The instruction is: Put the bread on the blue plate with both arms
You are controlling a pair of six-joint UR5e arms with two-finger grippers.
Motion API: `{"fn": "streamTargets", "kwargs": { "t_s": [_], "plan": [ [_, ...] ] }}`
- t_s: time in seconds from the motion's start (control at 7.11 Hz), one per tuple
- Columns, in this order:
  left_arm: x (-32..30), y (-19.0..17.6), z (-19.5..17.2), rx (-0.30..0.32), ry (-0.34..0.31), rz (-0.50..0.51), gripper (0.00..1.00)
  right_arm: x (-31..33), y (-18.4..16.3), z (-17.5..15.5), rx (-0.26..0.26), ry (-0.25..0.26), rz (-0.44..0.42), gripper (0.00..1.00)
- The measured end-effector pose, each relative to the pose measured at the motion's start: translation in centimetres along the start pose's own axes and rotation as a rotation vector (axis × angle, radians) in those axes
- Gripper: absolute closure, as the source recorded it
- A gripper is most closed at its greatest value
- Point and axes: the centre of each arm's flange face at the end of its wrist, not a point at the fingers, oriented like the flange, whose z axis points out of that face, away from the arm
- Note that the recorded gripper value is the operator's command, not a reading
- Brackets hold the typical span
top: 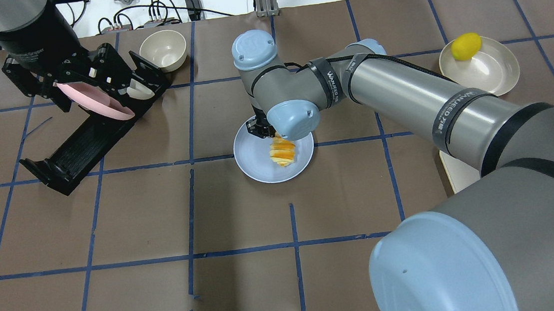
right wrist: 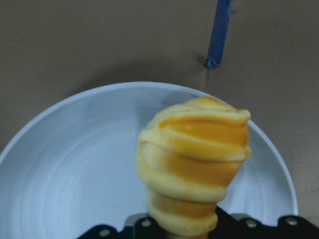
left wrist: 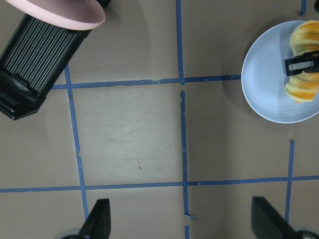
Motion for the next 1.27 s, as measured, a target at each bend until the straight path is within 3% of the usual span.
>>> {"fn": "streamTargets", "kwargs": {
  "t_s": [0.42,0.7,0.98,1.12,1.27],
  "plan": [
    [-0.1,0.0,0.0,0.0,0.0,-0.001,0.0,0.2,-0.3,-1.1,0.015,-0.012,0.005,0.0],
    [-0.3,-0.1,0.0,0.0,0.001,-0.003,0.0,0.9,-2.1,-7.5,0.085,-0.028,0.021,0.0],
    [-0.3,0.0,0.0,0.0,0.0,-0.004,0.0,4.1,-5.6,-17.9,0.141,-0.032,0.065,0.0],
    [-0.3,-0.1,0.0,0.0,0.0,-0.005,0.0,7.8,-7.6,-21.4,0.175,-0.033,0.113,0.0],
    [-0.3,-0.1,0.0,0.0,0.0,-0.007,0.0,12.0,-9.3,-22.3,0.187,-0.033,0.171,0.0]
  ]
}}
